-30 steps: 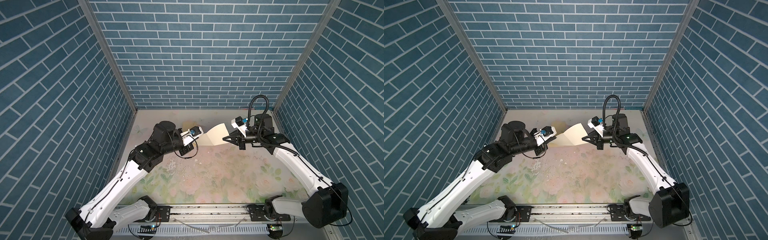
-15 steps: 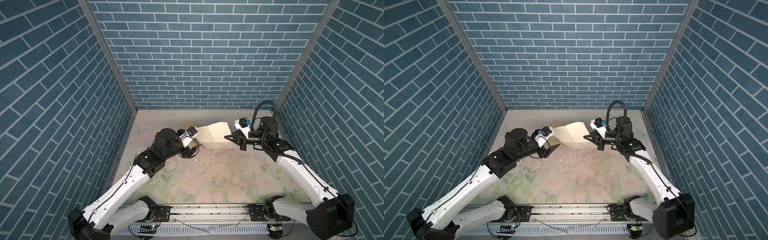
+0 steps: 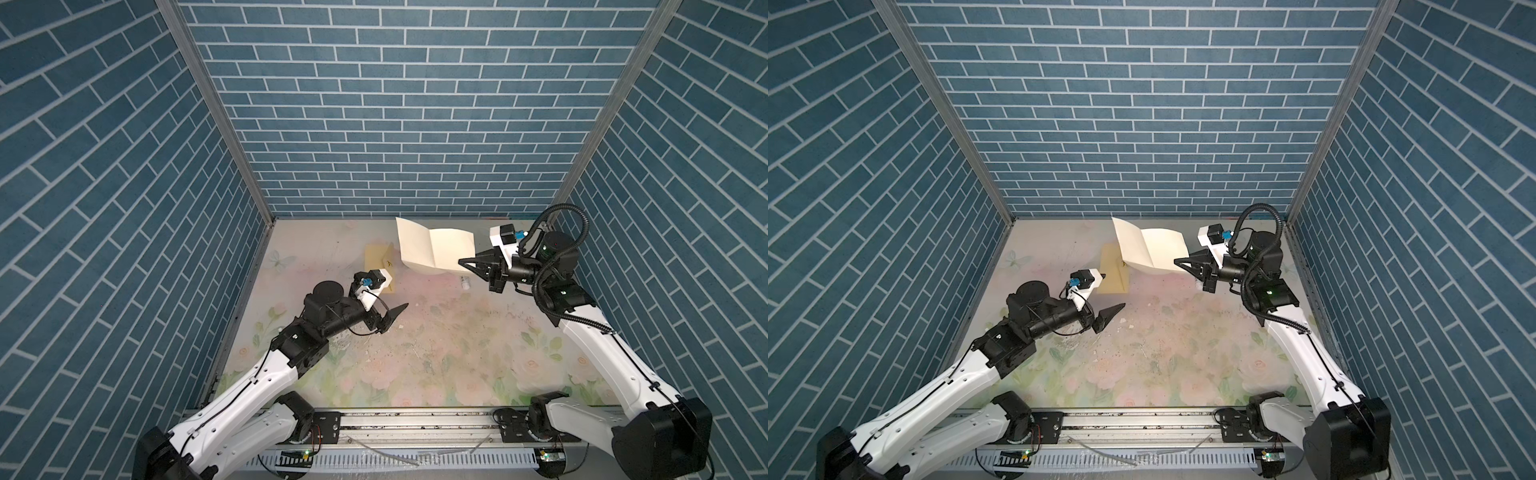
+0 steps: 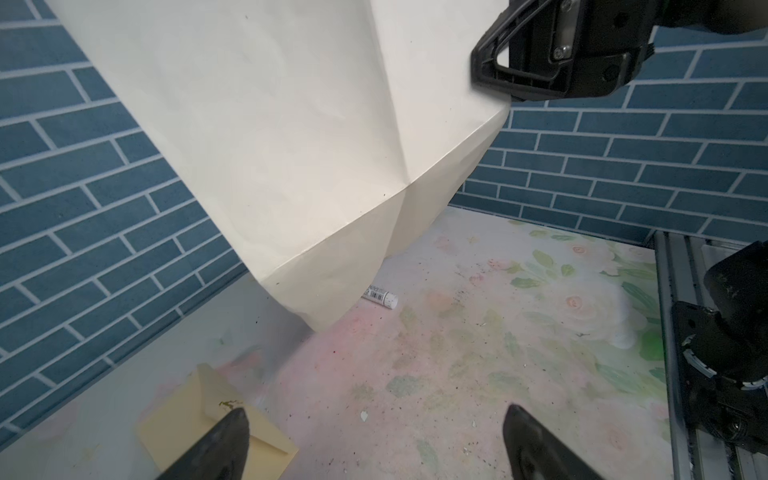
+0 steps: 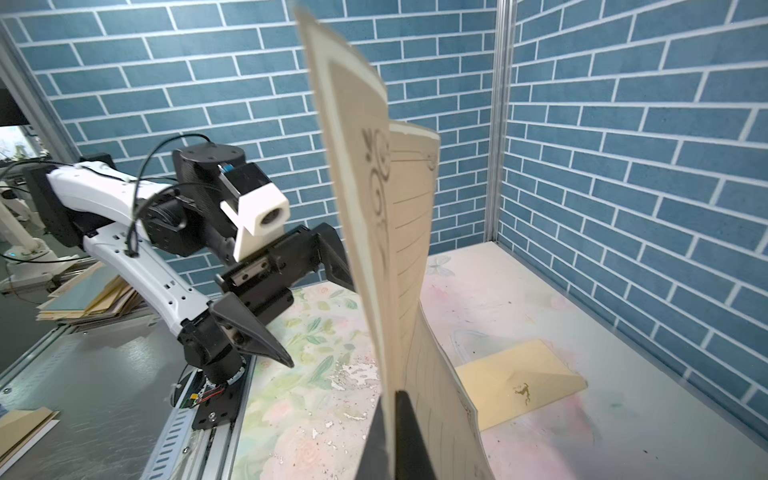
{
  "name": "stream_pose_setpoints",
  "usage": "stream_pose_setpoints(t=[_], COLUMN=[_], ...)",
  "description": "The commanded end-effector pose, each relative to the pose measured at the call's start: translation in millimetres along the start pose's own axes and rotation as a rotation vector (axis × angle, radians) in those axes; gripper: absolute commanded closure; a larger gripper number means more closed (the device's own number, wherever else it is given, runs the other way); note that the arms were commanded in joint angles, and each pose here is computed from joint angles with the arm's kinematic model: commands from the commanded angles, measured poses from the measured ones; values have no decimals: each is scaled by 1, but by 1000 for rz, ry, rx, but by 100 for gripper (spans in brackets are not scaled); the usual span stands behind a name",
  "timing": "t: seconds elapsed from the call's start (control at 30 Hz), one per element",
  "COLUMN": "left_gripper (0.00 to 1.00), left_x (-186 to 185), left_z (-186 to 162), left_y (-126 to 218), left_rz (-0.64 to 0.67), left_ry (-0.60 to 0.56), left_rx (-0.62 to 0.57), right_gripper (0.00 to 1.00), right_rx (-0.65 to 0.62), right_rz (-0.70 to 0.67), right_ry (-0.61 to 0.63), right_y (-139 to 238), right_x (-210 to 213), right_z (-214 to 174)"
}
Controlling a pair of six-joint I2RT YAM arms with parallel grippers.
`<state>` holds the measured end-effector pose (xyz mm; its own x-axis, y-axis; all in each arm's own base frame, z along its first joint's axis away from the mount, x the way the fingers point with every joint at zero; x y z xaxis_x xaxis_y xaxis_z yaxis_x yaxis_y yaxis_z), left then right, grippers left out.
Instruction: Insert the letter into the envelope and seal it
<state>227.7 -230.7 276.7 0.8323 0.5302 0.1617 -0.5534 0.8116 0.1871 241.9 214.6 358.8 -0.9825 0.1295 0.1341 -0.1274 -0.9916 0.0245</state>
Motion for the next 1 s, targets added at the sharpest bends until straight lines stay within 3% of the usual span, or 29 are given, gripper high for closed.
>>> stream_pose_setpoints(t=[0.0, 0.23, 0.5, 0.67, 0.97], left_gripper=[4, 6, 17, 31, 66], left_x=[1, 20, -3, -10, -6], left_z=[16, 14, 29, 31, 26], left_y=[-5, -3, -4, -7, -13], left_rz=[-17, -5, -189, -266, -244], left_ry=[-41, 23, -11, -10, -19], left_rx=[-106, -177, -285, -297, -282], right_gripper=[100, 100, 100, 100, 100], right_rx=[-18, -28, -61, -72, -78], right_rz=[75, 107, 122, 117, 98], right_ry=[11, 1, -22, -26, -30], right_y=[4, 6, 5, 5, 5], right_x=[18, 27, 27, 26, 23], right_z=[4, 7, 10, 12, 11])
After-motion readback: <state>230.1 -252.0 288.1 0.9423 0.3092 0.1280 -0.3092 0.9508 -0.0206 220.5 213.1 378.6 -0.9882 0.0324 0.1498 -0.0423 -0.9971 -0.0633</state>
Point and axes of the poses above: each gripper's point midway between its finger pads, its own y axis back along the fingers, its own x axis along the line the jaws close on, z = x × y, the point moved 2 cm from there along y, back along the fingers, and after that the axes turned 4 degrees about -y, right-handed, at the moved point
